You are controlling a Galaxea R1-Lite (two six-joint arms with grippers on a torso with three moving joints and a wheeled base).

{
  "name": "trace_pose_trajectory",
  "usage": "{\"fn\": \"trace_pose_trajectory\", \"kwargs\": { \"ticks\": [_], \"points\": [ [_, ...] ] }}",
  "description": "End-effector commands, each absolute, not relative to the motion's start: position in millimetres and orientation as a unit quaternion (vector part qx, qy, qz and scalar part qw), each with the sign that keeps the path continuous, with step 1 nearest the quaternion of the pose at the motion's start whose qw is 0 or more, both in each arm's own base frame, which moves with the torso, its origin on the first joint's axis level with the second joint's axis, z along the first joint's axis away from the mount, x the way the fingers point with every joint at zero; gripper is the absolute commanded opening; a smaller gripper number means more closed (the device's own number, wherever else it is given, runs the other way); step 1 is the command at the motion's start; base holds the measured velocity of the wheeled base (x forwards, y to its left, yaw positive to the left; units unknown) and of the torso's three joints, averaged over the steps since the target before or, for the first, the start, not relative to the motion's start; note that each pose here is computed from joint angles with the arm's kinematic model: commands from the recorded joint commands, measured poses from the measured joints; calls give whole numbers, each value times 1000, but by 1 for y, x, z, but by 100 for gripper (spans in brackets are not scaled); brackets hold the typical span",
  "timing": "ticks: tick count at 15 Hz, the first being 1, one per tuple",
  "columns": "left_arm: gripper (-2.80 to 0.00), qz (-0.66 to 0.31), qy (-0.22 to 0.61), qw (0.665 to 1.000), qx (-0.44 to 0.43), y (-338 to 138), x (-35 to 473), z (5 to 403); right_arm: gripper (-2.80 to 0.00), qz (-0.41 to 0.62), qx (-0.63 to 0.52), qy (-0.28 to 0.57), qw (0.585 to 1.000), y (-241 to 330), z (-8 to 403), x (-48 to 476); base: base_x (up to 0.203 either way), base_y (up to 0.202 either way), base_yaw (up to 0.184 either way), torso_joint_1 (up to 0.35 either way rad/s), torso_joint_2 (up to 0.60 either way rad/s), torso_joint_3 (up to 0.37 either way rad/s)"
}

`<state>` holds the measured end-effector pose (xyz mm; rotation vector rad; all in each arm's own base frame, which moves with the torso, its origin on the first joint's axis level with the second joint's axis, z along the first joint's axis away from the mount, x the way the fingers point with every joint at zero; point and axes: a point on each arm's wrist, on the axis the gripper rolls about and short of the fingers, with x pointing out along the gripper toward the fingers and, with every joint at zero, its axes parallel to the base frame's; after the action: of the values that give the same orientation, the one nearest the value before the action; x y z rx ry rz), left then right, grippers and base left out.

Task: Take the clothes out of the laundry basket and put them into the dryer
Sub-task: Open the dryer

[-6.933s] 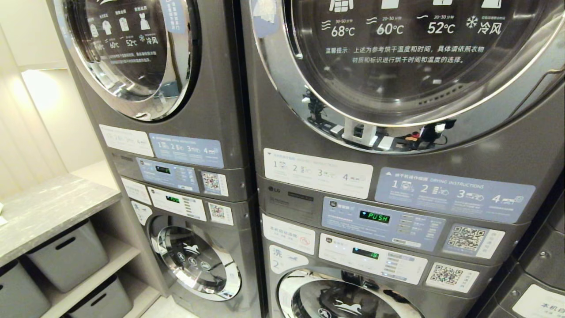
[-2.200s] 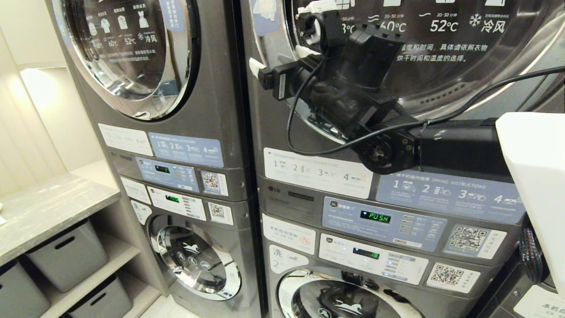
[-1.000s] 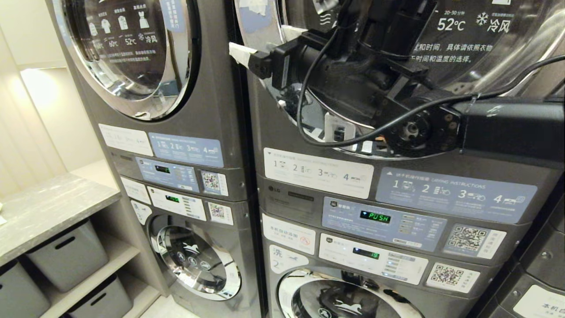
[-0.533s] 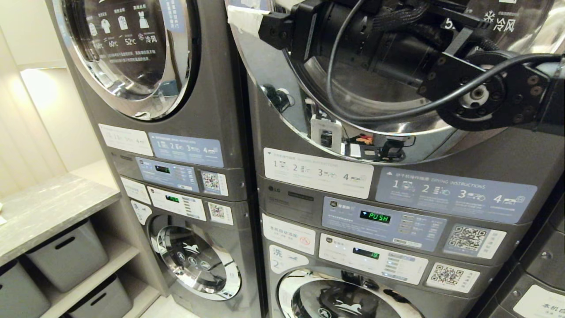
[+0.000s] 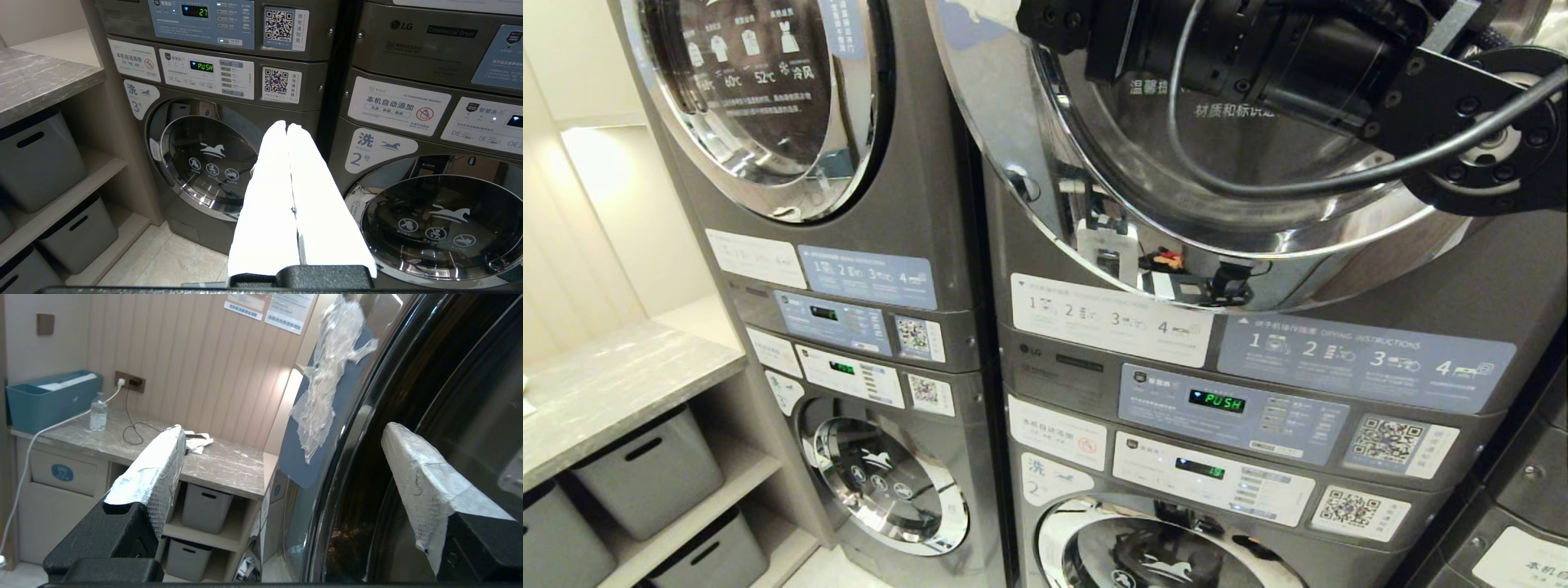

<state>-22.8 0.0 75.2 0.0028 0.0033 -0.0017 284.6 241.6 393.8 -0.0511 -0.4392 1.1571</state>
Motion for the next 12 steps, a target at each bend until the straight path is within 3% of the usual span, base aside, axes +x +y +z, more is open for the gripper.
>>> {"fn": "trace_pose_trajectory", "kwargs": {
  "ticks": [1, 12],
  "points": [
    [-280, -1, 1, 1000, 2, 0, -23, 75, 0, 546, -25, -204, 812, 242, 393, 283, 0, 0, 0, 0, 0, 0],
    [-280, 0, 2, 1000, 2, 0, -23, 75, 0, 642, -34, -186, 743, 227, 393, 246, 0, 0, 0, 0, 0, 0]
  ]
}}
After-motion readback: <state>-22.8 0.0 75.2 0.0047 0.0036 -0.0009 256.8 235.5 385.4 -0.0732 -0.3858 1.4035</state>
